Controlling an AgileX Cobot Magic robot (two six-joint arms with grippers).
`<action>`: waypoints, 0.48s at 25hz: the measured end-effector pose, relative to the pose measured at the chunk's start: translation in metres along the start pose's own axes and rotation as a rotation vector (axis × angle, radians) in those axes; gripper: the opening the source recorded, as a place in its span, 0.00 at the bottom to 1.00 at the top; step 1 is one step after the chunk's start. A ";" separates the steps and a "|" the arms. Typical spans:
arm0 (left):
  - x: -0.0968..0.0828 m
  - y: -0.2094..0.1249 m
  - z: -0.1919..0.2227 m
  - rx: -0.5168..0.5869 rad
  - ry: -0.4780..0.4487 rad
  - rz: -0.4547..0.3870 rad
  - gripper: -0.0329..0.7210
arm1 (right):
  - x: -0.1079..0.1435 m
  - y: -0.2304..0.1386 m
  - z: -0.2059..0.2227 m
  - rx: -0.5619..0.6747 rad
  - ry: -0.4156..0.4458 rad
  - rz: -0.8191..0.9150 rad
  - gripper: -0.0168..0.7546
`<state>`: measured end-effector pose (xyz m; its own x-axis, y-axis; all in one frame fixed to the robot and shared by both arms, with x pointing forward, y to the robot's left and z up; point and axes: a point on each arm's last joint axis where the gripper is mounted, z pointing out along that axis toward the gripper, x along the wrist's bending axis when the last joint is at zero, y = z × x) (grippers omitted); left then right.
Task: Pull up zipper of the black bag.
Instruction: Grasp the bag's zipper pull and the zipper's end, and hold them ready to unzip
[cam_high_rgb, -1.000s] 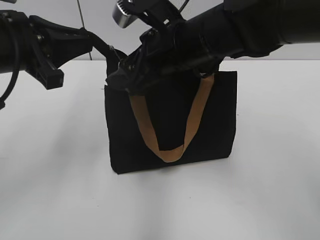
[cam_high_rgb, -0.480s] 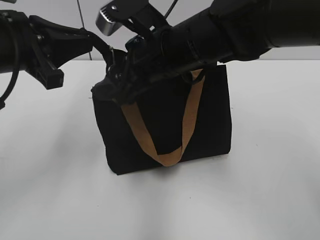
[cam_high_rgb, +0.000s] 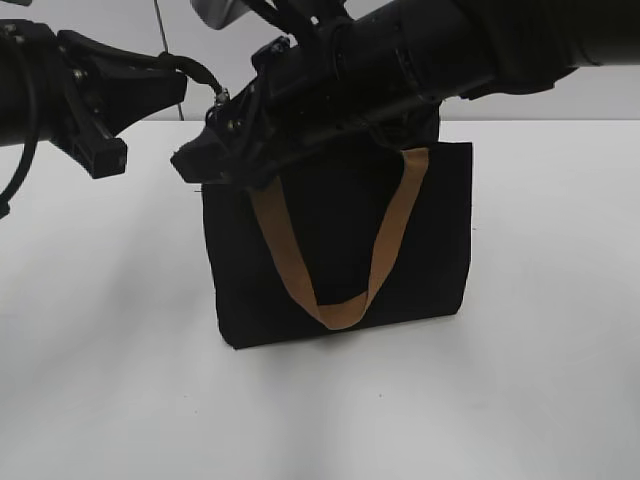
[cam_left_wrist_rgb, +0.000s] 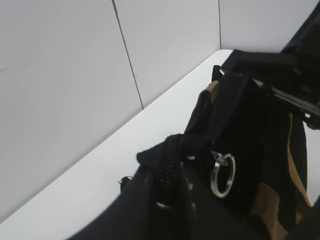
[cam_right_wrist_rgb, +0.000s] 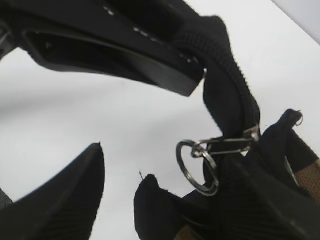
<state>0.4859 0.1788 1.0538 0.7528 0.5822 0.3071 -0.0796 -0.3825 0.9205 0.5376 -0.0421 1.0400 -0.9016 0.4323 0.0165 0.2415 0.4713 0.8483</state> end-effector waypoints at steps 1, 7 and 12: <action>0.000 0.000 0.000 0.000 0.000 0.000 0.15 | 0.000 0.000 0.000 0.002 0.000 0.002 0.69; 0.000 0.000 0.000 0.000 0.000 0.000 0.15 | -0.002 -0.003 -0.001 0.032 -0.023 0.023 0.68; 0.000 0.000 0.000 0.000 0.000 0.000 0.15 | -0.003 -0.006 -0.003 0.083 -0.049 0.052 0.62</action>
<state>0.4859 0.1788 1.0538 0.7528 0.5822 0.3071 -0.0796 -0.3825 0.9205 0.5381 -0.0484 1.0359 -0.8688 0.4941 0.0322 0.3185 0.5080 0.8003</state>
